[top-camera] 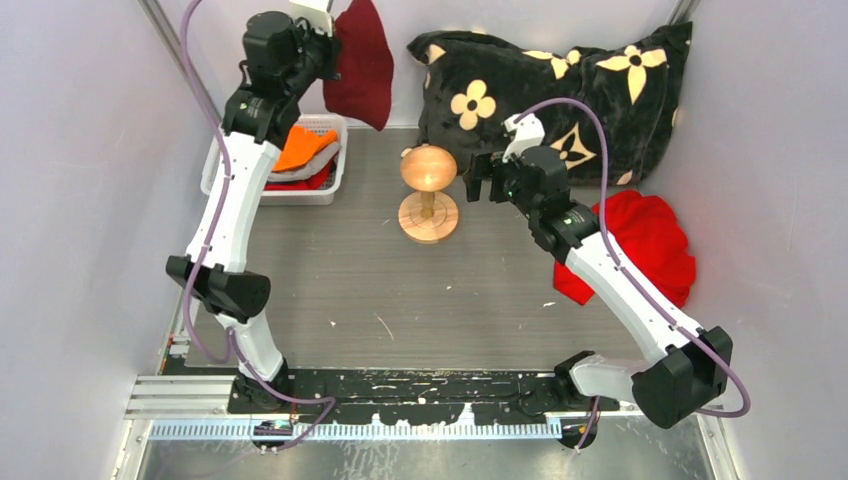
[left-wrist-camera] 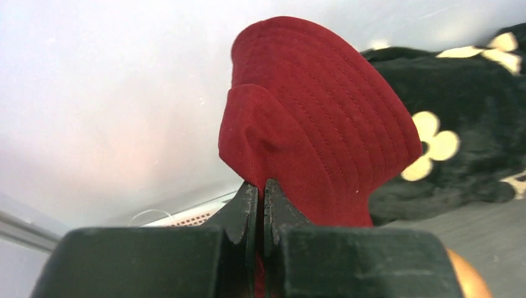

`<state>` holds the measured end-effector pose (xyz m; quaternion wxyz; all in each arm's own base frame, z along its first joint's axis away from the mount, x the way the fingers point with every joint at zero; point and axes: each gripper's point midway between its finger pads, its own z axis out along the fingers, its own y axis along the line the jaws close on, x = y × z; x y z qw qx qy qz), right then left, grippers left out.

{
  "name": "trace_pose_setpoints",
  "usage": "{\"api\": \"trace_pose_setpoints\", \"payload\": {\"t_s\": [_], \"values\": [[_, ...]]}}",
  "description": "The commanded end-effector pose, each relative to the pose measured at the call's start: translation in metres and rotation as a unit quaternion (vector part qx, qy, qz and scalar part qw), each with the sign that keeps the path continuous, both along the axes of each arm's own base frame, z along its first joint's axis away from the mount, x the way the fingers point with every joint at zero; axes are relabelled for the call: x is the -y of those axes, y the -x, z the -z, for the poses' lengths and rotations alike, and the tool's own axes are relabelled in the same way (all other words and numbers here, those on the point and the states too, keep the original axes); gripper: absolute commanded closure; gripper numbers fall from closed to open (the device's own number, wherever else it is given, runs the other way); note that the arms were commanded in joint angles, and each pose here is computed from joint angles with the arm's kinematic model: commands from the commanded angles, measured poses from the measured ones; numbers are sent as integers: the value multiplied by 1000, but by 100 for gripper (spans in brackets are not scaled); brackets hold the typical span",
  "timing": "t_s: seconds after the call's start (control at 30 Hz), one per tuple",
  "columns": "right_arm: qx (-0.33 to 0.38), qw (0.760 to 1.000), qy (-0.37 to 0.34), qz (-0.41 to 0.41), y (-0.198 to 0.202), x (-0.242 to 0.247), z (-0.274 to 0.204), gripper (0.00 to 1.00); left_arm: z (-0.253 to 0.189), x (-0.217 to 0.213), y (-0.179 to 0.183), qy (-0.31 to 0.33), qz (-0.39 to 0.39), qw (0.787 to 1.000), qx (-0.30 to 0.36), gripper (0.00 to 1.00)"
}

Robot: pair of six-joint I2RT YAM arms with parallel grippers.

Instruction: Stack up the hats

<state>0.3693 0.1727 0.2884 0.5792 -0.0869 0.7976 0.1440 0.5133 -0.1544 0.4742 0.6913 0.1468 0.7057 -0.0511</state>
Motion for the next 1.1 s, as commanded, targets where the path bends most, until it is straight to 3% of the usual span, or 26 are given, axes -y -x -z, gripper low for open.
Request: {"api": "trace_pose_setpoints", "payload": {"t_s": [0.0,0.23,0.67,1.07], "values": [[66,997,-36,35,-3,22,-49,0,-28,23,47,15,83,996,-3,100],[89,992,-58,65,-6,54,-69,0,-37,58,103,29,178,983,-26,100],[102,990,-73,66,3,62,-78,0,48,131,157,-39,267,953,-140,100],[105,990,-76,60,10,62,-79,0,95,158,150,-88,266,944,-176,100]]}}
